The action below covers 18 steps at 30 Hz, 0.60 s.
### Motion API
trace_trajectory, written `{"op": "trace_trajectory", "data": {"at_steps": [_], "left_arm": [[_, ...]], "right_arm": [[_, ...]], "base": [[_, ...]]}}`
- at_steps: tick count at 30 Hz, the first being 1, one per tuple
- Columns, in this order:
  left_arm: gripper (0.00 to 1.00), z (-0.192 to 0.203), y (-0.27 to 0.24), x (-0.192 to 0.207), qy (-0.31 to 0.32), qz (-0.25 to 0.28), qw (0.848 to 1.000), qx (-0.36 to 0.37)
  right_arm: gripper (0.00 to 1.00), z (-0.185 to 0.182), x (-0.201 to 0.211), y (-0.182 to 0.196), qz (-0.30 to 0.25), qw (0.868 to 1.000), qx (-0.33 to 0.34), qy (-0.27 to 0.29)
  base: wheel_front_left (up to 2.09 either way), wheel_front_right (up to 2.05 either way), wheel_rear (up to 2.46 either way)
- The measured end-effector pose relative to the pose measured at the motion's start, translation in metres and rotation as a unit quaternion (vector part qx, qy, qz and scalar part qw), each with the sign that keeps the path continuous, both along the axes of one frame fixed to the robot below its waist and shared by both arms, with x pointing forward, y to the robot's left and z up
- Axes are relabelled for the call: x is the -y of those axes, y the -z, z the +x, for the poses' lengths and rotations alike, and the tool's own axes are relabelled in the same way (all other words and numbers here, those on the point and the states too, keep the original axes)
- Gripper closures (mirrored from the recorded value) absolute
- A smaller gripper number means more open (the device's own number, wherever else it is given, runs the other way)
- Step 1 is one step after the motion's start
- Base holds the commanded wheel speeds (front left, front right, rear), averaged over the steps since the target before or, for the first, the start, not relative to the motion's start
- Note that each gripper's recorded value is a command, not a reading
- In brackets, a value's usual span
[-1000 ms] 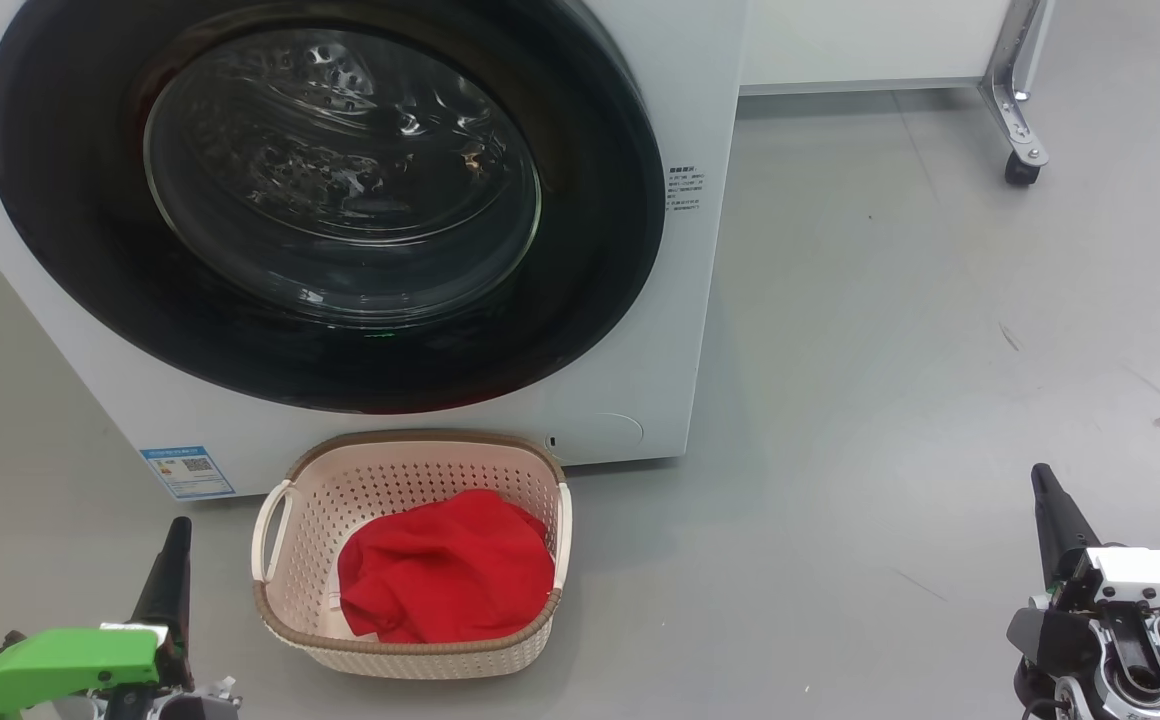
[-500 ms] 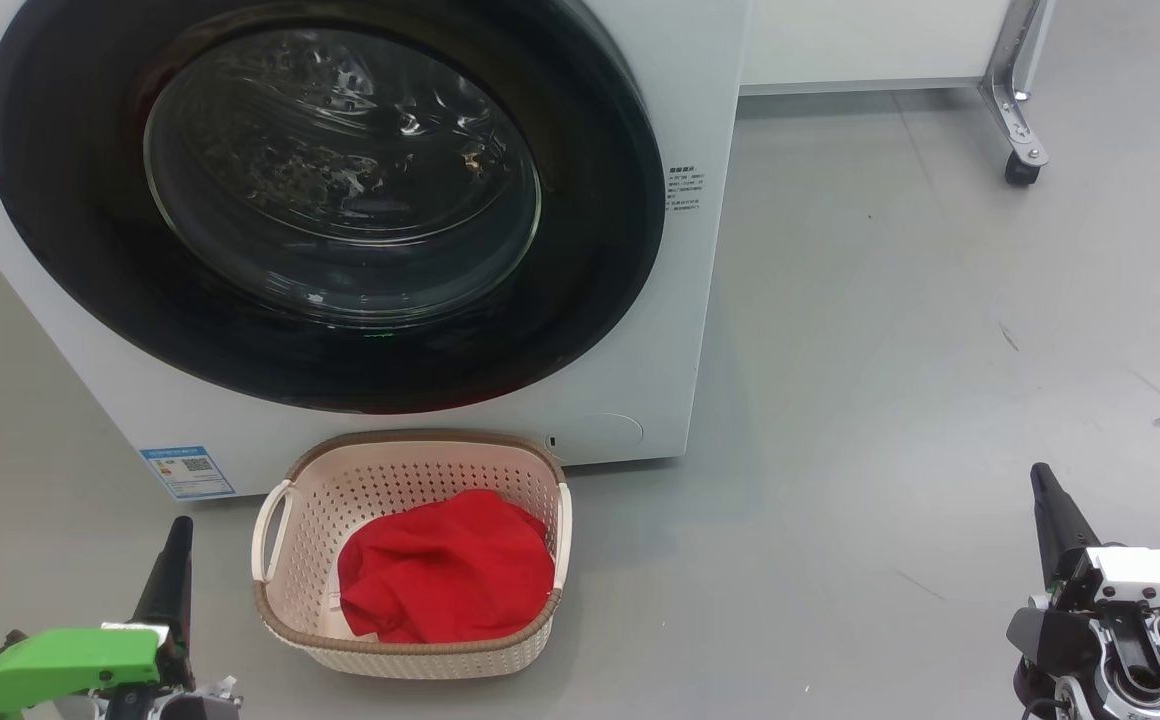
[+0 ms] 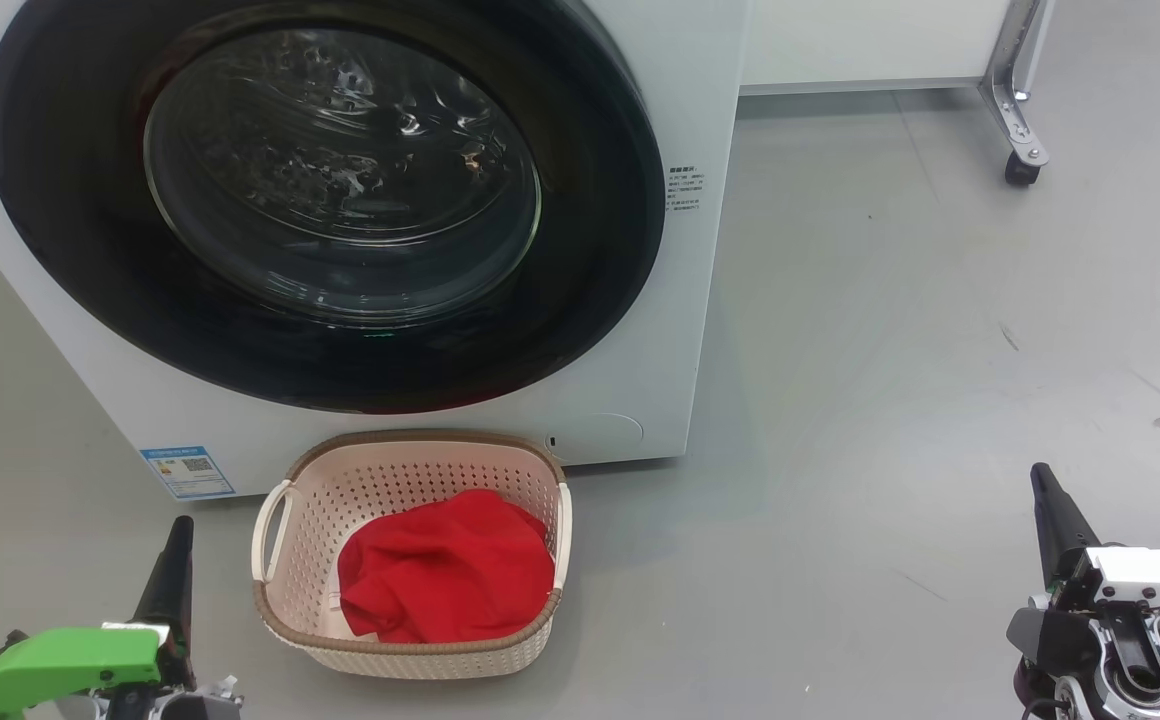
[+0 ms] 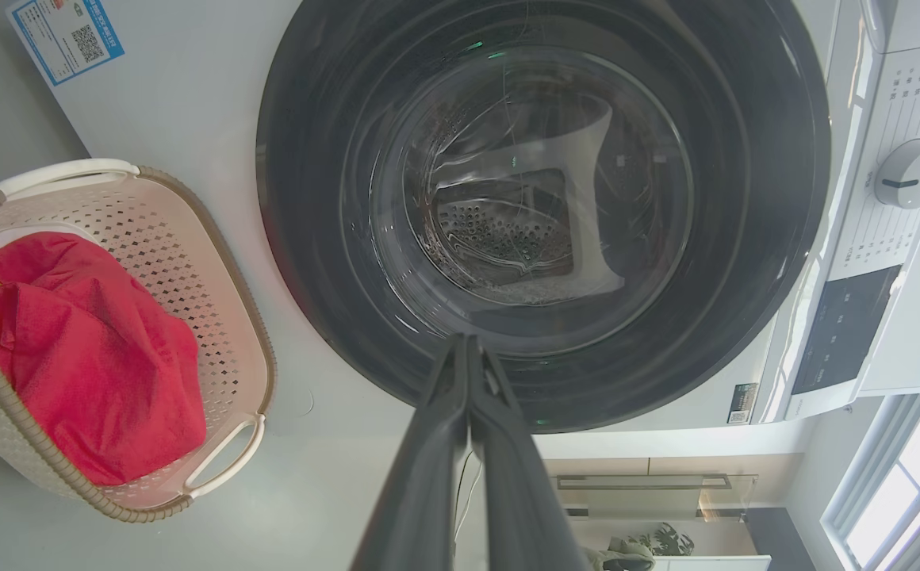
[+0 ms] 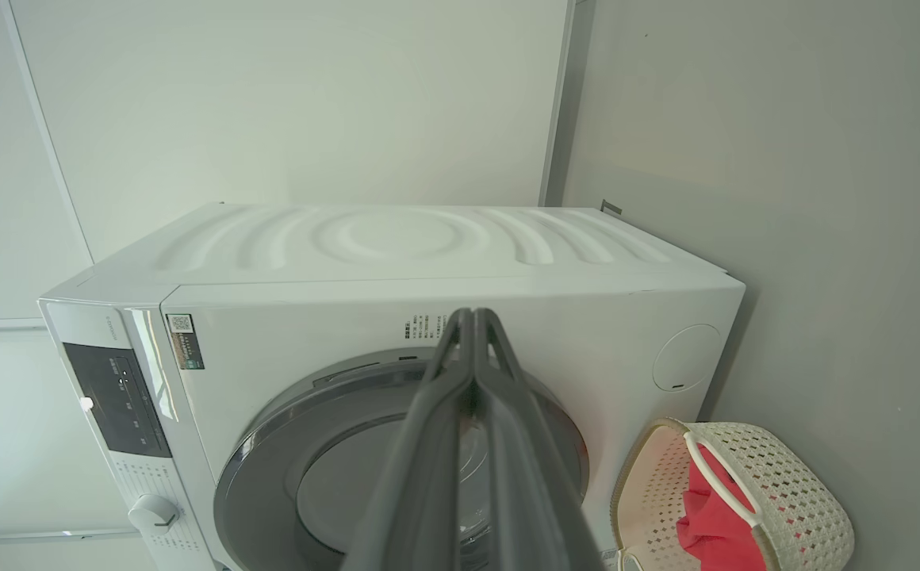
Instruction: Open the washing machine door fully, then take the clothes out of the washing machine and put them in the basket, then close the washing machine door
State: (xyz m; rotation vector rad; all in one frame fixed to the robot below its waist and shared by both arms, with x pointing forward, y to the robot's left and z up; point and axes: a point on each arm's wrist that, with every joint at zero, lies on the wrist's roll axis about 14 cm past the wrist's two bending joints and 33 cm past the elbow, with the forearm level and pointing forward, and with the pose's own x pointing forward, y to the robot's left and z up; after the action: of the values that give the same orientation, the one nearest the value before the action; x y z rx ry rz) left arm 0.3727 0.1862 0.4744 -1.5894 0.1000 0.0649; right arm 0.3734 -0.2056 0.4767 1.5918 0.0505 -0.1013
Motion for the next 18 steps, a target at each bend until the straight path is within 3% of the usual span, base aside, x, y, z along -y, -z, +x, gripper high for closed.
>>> {"op": "trace_trajectory", "data": {"at_steps": [18], "left_arm": [[1.0, 0.0001, -0.0003, -0.0001, 0.0, 0.0, 1.0, 0.0]], "right_arm": [[1.0, 0.0, 0.0001, -0.0001, 0.001, 1.0, 0.0, 0.001]], "base": [[0.0, 0.0, 0.0]]}}
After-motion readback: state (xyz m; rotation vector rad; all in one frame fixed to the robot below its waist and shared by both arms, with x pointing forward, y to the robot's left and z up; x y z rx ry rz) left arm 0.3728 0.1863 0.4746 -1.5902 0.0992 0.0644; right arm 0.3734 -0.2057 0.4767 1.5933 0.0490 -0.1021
